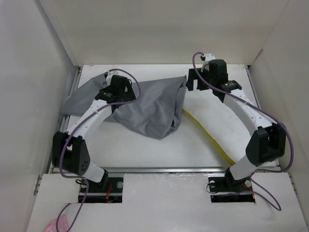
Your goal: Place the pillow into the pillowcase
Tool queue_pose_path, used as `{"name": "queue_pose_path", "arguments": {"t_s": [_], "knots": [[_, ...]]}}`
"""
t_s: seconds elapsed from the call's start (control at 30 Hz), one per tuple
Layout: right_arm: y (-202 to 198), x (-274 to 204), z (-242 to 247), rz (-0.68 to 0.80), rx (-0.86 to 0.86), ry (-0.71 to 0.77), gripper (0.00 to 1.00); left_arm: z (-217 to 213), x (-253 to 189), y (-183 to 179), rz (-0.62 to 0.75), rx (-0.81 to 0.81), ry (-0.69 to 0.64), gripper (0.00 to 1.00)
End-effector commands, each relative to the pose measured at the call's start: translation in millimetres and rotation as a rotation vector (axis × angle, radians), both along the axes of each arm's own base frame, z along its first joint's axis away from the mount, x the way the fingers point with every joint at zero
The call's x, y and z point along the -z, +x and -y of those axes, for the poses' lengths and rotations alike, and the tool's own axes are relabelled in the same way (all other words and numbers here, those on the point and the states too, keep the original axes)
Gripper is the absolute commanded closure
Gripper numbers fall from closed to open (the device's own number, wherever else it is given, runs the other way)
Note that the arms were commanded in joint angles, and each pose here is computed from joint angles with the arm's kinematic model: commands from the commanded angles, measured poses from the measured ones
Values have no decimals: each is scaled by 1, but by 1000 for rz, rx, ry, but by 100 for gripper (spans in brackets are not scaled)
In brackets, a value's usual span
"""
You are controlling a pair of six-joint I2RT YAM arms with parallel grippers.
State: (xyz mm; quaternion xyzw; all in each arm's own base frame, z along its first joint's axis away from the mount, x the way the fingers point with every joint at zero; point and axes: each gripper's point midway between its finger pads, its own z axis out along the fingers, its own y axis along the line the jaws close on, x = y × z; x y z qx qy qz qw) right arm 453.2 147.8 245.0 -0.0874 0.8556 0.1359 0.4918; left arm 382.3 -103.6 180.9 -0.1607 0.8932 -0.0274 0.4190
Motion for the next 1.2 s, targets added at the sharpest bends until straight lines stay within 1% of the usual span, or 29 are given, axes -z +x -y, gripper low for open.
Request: {"name": "queue_pose_path", "arguments": {"t_s": [0.0,0.07,0.13,0.17,0.2,0.23,0.27,0.3,0.33,0.37,0.4,0.43,0.5,0.53,0.57,0.67,0.7,0.77,0.8,0.87,0.93,0.97,1.0,1.07,1.1,1.13,1.17], "knots": [[-18,64,22,-140,142,-77,0,-2,52,-2,-120,-32,-10,0],[-25,64,30,-154,193,-75,0,6,71,3,-166,-10,15,0],[-33,75,45,-197,262,-120,0,28,61,13,-138,66,21,0],[-34,77,51,-206,304,-127,0,39,57,16,-122,122,49,0],[-34,77,61,-201,361,-155,0,65,45,22,-75,189,50,0],[-38,82,69,-220,391,-163,0,80,38,24,-52,234,48,0],[-39,87,74,-234,415,-150,0,100,32,25,-38,301,26,0],[-38,87,81,-237,440,-137,0,122,34,24,-35,383,43,0],[-40,92,91,-261,464,-125,0,141,18,33,16,422,26,0],[-37,91,95,-255,469,-109,0,159,16,32,17,480,13,0],[-34,90,99,-249,474,-92,0,172,32,34,-13,516,23,0],[-33,93,104,-260,466,-62,0,190,19,41,17,544,20,0],[-24,97,104,-266,467,-56,0,203,28,47,-10,561,48,0],[-21,96,108,-265,476,-54,0,212,50,48,-57,572,67,0],[-15,93,108,-255,470,-58,0,217,44,55,-52,572,65,0],[-5,98,112,-269,474,-48,0,235,61,63,-72,606,63,1],[-3,94,111,-259,474,-44,0,238,63,64,-77,615,55,4],[1,103,114,-281,475,-42,0,241,73,68,-88,615,60,8],[3,103,116,-283,477,-36,0,242,76,68,-97,615,63,14],[4,115,114,-310,470,-39,0,238,78,67,-108,607,75,15],[9,117,118,-309,479,-37,0,234,91,62,-132,607,85,15],[12,122,118,-318,479,-40,0,236,88,61,-127,616,73,17],[12,126,120,-324,489,-50,0,237,87,63,-118,616,70,21],[12,138,122,-347,496,-65,0,239,94,61,-132,624,67,34],[12,142,122,-355,496,-68,0,240,96,63,-134,624,68,52],[15,144,124,-361,498,-62,0,243,89,67,-116,617,54,61],[21,144,120,-352,484,-46,0,244,91,67,-123,617,57,68]]}}
